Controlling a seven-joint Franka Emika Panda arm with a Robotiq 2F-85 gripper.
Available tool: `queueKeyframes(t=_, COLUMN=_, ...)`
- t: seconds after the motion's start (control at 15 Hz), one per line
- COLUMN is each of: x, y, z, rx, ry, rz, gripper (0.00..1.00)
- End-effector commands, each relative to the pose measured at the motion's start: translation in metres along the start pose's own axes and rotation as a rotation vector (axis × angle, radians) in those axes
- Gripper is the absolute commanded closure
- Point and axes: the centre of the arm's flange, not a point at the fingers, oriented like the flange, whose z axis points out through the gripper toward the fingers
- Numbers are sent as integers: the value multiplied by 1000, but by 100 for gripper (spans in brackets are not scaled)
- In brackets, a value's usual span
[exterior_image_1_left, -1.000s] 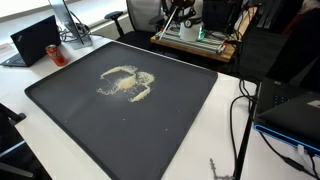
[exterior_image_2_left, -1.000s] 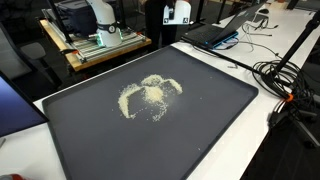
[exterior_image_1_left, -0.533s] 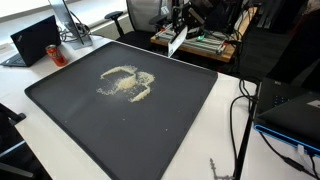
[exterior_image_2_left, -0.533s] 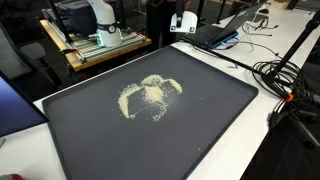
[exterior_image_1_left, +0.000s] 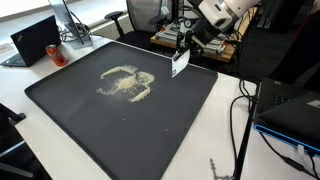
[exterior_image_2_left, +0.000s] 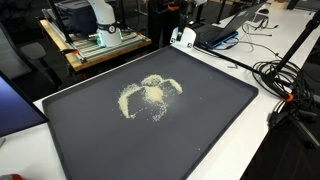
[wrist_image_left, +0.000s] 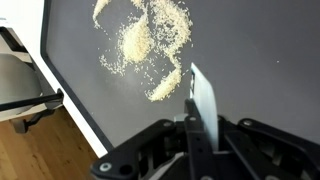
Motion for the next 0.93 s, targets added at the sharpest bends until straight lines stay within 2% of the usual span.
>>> queueKeyframes(t=0.0, x=20, y=-5, z=4, rx=1, ry=-74, rz=-42, gripper=99)
queueKeyframes(t=0.87, x=52, y=-46, z=6, rx=-43, ry=-192, rz=-208, gripper=99)
